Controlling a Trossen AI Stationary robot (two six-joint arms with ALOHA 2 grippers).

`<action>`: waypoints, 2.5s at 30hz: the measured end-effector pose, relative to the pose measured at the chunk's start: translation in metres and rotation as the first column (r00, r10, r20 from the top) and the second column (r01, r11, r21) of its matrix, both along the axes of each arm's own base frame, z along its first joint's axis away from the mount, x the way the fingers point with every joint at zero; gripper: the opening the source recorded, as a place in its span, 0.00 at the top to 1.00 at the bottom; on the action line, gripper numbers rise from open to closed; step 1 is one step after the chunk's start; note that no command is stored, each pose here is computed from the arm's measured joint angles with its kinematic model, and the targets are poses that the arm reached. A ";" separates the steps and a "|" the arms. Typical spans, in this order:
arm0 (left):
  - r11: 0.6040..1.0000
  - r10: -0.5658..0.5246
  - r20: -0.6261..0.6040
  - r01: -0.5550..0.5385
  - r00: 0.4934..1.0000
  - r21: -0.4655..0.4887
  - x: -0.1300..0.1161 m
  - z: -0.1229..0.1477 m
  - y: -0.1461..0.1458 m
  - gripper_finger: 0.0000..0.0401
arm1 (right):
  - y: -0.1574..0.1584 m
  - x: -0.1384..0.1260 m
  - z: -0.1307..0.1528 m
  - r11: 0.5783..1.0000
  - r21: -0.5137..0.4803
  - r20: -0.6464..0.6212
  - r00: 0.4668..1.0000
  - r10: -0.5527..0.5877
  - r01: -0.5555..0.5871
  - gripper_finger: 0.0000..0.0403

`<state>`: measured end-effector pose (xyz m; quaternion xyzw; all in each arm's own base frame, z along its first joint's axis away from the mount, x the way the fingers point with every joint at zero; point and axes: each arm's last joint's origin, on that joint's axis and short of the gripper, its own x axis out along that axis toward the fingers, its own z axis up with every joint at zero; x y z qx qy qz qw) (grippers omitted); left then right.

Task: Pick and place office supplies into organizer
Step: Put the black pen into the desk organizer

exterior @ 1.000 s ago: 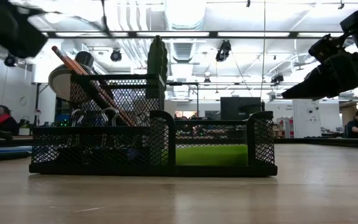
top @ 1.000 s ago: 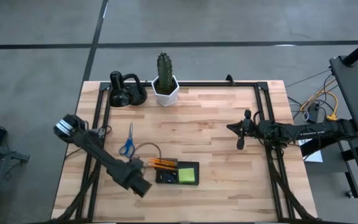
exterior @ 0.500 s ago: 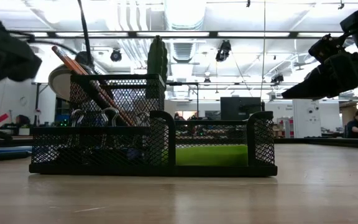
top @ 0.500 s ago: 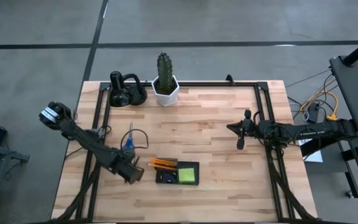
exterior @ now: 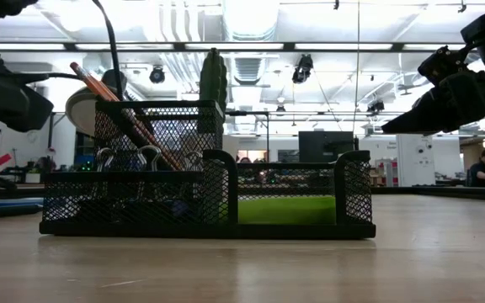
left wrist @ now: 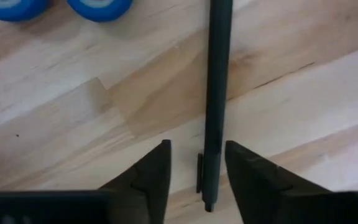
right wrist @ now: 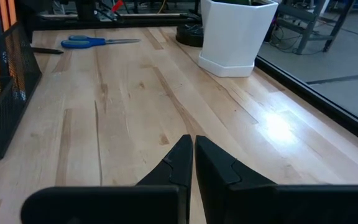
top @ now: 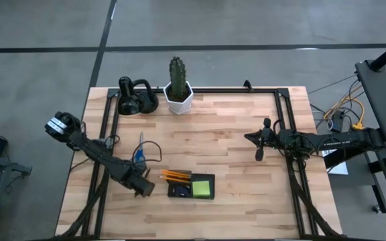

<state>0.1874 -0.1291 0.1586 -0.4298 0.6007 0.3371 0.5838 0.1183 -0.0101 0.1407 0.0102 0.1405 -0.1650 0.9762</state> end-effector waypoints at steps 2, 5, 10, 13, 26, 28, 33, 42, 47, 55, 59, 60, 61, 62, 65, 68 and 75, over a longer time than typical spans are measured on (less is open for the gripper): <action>1.000 0.006 0.001 -0.006 1.000 -0.001 0.001 0.000 0.001 0.61 | 0.000 0.000 0.000 1.000 0.000 0.000 1.000 0.000 0.000 0.98; 0.999 0.046 0.003 -0.046 0.999 0.008 0.002 0.000 0.003 0.55 | 0.000 0.000 0.000 1.000 0.000 0.000 1.000 0.000 0.000 0.98; 0.998 0.052 -0.002 -0.052 0.999 0.028 0.005 -0.005 0.004 0.52 | 0.000 0.000 0.000 1.000 0.000 0.000 1.000 0.000 0.000 0.98; 0.998 0.047 -0.009 -0.047 0.999 0.032 0.008 -0.010 0.003 0.52 | 0.000 0.000 0.000 1.000 0.000 0.000 1.000 0.000 0.000 0.98; 0.998 0.045 -0.023 -0.044 0.999 0.039 0.009 -0.015 0.001 0.52 | 0.000 0.000 0.000 1.000 0.000 0.000 1.000 0.000 0.000 0.98; 0.998 0.045 -0.020 -0.044 0.999 0.037 0.010 -0.015 0.001 0.54 | 0.000 0.000 0.000 1.000 0.000 -0.001 1.000 0.000 0.000 0.98; 0.999 0.044 -0.008 -0.044 0.999 0.030 0.011 -0.015 0.000 0.67 | 0.000 0.000 0.000 1.000 0.000 -0.001 1.000 0.000 0.000 0.98; 0.999 0.045 -0.006 -0.044 0.999 0.021 0.012 -0.015 0.000 0.96 | 0.000 0.000 0.000 1.000 0.000 -0.001 1.000 0.000 0.000 0.98; 0.999 0.042 -0.018 -0.042 0.999 0.011 0.011 -0.015 0.000 0.96 | 0.000 0.000 0.000 1.000 0.000 -0.001 1.000 0.000 0.000 0.98; 1.000 -0.002 -0.031 0.002 1.000 -0.010 0.011 -0.013 -0.001 0.97 | 0.000 0.000 0.000 1.000 0.000 -0.001 1.000 0.000 0.000 0.98; 0.999 -0.049 -0.024 0.048 0.999 -0.023 0.014 -0.010 -0.004 0.97 | 0.000 0.000 0.000 1.000 0.000 -0.001 1.000 0.000 0.000 0.98; 0.998 -0.060 -0.023 0.060 0.998 -0.033 0.015 -0.009 -0.005 0.97 | 0.000 0.000 0.000 1.000 0.000 0.000 1.000 0.000 0.000 0.98; 0.997 -0.067 -0.018 0.066 0.998 -0.039 0.016 -0.007 -0.006 0.97 | 0.000 0.000 0.000 1.000 0.000 -0.001 1.000 0.000 0.000 0.98; 0.997 -0.070 -0.011 0.069 0.998 -0.042 0.017 -0.006 -0.006 0.98 | 0.000 0.000 0.000 1.000 0.000 -0.001 1.000 0.000 0.000 0.98; 0.997 -0.070 -0.003 0.070 0.998 -0.044 0.018 -0.004 -0.007 0.98 | 0.000 0.000 0.000 1.000 0.000 -0.001 1.000 0.000 0.000 0.98; 0.995 -0.073 -0.003 0.072 0.997 -0.062 0.019 -0.003 -0.008 0.98 | 0.000 0.000 0.000 1.000 0.000 -0.001 1.000 0.000 0.000 0.98; 0.988 -0.098 -0.013 0.096 0.995 -0.124 0.021 0.002 -0.012 0.98 | 0.000 0.000 0.000 1.000 0.000 -0.001 1.000 0.000 0.000 0.98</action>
